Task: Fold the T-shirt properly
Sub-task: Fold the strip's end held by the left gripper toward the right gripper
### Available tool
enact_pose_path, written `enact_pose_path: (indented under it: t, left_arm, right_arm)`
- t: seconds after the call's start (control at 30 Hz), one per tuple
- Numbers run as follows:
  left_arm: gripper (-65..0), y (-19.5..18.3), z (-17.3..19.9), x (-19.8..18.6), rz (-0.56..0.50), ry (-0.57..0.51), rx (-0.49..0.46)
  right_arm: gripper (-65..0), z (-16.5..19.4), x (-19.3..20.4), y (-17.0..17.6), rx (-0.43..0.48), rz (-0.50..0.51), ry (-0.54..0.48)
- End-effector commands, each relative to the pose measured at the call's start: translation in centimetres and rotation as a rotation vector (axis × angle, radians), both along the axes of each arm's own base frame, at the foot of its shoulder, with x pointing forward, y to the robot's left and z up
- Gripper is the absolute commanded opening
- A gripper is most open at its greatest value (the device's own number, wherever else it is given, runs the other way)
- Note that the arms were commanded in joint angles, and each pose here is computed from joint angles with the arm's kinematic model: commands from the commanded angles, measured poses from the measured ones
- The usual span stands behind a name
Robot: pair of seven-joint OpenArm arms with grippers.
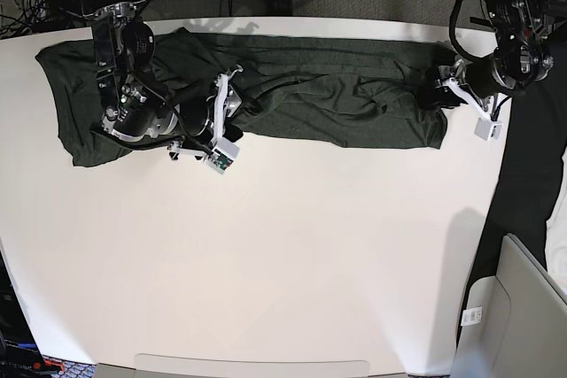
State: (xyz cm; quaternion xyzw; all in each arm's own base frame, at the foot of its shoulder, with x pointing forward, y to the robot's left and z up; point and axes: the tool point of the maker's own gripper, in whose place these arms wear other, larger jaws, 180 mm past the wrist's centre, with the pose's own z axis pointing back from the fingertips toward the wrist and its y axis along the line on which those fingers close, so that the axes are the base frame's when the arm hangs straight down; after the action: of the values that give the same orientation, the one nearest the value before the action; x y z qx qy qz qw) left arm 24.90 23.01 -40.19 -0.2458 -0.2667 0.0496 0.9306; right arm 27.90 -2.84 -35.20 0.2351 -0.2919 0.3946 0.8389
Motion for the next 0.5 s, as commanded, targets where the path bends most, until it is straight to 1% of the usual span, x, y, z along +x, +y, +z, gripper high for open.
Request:
enact_pose_path:
  t: [0.0,0.07,0.13,0.2,0.23,0.27,0.47]
  left_arm:
    - [-39.6,0.4,0.8,0.4,-0.014,-0.017,0.012]
    - [-43.6,0.4,0.8,0.5,-0.014,-0.02,0.013]
    - [-50.3,0.3,0.8,0.5,-0.012,-0.021,0.009]
    - [-56.8,0.2,1.7,0.9,-0.019,-0.048,0.021]
    - [-58.5,0.1,2.3,1.2,-0.028,-0.068,0.029]
    - [-59.3,-0.2,3.0,1.4,-0.04,-0.092,0.04]
    - [-59.7,-1.9,7.6,2.8,-0.116,-0.241,0.103]
  right_arm:
    - [-31.3,1.5,0.9,0.3,0.027,0.007,-0.049]
    - [-31.3,1.4,0.9,-0.1,0.017,0.006,-0.049]
    - [-31.3,1.5,0.9,-0.2,0.014,0.006,-0.055]
    - [-31.3,1.5,0.9,-1.2,0.007,-0.02,-0.058]
    - [-31.3,1.5,0.8,-1.8,0.003,-0.035,-0.059]
    - [-31.3,1.4,0.8,-2.4,-0.002,-0.05,-0.057]
    - [-31.3,1.5,0.8,-6.1,-0.054,-0.116,-0.069]
